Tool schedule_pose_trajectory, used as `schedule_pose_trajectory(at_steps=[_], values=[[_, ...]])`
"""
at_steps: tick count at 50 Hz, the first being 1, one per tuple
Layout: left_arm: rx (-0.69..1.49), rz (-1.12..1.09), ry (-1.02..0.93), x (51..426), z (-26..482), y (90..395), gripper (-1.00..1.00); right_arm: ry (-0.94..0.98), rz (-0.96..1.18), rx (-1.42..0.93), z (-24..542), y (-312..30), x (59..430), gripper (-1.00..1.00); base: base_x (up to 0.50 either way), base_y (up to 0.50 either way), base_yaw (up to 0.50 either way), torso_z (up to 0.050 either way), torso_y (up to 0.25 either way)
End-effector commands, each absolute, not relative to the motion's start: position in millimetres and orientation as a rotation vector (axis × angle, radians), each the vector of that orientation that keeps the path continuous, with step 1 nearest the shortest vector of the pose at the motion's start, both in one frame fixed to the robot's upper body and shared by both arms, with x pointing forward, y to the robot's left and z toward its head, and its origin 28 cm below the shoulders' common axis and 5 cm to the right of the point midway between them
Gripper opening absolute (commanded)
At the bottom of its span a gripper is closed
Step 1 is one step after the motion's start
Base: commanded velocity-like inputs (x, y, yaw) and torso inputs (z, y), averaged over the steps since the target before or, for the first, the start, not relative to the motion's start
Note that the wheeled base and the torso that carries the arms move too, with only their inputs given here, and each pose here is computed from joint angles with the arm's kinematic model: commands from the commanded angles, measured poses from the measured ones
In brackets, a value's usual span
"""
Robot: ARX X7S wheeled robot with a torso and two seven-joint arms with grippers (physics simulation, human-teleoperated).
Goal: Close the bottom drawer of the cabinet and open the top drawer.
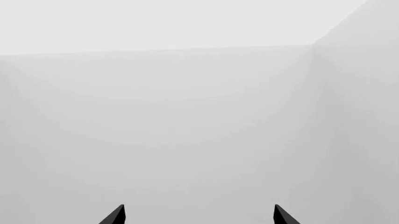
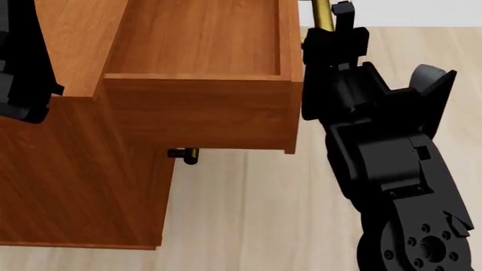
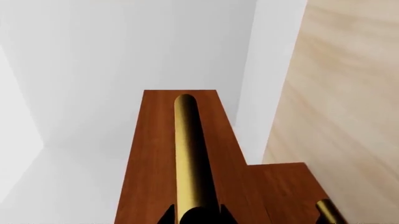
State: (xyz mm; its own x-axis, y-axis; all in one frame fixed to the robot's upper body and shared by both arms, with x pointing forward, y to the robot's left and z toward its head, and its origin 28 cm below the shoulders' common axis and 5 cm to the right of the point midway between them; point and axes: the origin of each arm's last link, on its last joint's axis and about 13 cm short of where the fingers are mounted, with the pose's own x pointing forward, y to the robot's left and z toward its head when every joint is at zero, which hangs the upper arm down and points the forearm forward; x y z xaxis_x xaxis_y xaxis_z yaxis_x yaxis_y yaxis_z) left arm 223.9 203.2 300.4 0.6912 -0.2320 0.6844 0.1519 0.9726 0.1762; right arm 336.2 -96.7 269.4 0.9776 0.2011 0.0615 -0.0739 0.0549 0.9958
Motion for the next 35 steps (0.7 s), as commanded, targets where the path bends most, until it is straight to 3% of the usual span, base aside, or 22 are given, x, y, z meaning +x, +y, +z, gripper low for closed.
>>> schedule_pose_trajectory(at_steps=[1,4,5,35], values=[[0.109,-0.214,-0.78,224.1,301.7,203.3,1.0,-0.004,0.295,1.46,284.2,-97.2,336.1,-1.0,0.0,0.0,0.0,0.0,0.0],[0.111,-0.214,-0.781,223.9,302.1,203.3,1.0,-0.003,0.299,1.46,283.7,-96.6,336.6,-1.0,0.0,0.0,0.0,0.0,0.0],[0.11,-0.214,-0.781,223.8,302.5,203.4,1.0,-0.002,0.301,1.461,282.4,-96.3,335.8,1.0,0.01,0.0,0.0,0.0,0.0],[0.115,-0.222,-0.778,225.1,300.9,200.5,1.0,-0.003,0.27,1.476,279.0,-101.0,337.4,1.0,0.0,0.0,0.0,0.0,0.0]])
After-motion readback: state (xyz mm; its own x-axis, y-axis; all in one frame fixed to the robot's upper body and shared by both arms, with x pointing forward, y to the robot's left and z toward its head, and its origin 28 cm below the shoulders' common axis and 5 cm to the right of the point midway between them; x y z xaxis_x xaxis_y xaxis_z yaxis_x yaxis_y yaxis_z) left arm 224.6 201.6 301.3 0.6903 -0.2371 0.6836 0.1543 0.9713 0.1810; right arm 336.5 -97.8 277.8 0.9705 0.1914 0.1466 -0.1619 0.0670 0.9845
